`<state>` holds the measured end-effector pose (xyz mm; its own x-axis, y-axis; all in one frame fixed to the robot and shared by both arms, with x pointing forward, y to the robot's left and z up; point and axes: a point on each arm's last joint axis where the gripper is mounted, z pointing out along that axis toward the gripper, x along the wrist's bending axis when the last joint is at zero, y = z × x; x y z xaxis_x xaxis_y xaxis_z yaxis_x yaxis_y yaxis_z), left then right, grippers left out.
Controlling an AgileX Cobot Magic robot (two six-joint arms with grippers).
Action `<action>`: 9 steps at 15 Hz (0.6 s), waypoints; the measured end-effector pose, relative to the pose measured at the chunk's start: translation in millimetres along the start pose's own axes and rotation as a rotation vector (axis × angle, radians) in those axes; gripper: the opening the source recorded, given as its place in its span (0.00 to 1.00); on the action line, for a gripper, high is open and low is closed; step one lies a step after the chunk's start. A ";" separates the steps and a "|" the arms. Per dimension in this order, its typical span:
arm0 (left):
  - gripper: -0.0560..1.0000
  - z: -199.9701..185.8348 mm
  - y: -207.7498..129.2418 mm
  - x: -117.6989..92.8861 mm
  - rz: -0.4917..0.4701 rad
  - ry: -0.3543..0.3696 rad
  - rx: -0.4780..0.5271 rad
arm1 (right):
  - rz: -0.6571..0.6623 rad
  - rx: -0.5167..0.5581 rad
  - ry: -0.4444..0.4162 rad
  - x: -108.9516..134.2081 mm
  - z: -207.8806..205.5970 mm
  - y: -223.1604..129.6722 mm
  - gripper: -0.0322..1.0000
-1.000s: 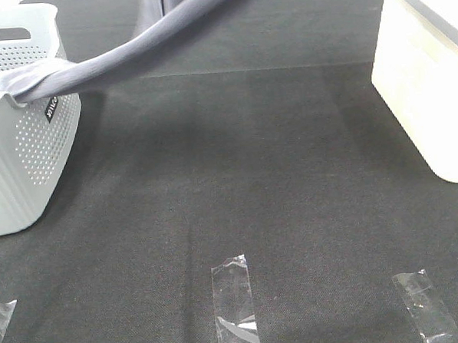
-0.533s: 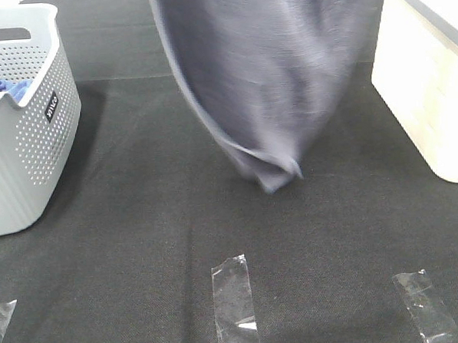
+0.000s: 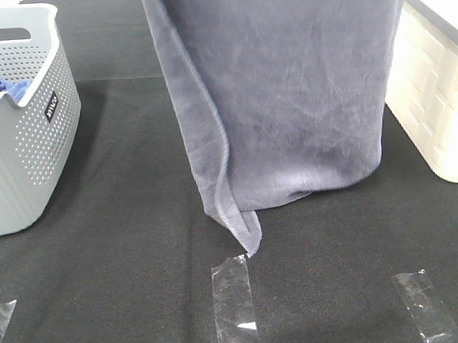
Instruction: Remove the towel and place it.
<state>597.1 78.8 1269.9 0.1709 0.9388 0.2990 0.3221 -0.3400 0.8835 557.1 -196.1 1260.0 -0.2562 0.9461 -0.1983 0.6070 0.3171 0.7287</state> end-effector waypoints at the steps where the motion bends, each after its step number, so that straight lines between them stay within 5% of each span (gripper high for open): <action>1: 0.05 18.0 -6.3 2.1 -0.014 0.017 0.016 | -0.013 -0.010 -0.013 2.2 13.9 3.4 0.03; 5: 0.05 95.3 -22.6 21.4 -0.077 0.036 -0.102 | -0.099 -0.169 -0.085 11.1 77.9 24.0 0.03; 9: 0.05 128.9 -15.4 51.2 -0.109 0.024 -0.415 | -0.198 -0.464 -0.154 14.5 95.5 49.7 0.03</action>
<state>721.0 125.1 1225.1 0.1335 0.9708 0.1993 -0.0656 -0.1920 0.9792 655.4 -160.3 1230.7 -0.1976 0.8810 -0.4298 0.1527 0.4608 0.8743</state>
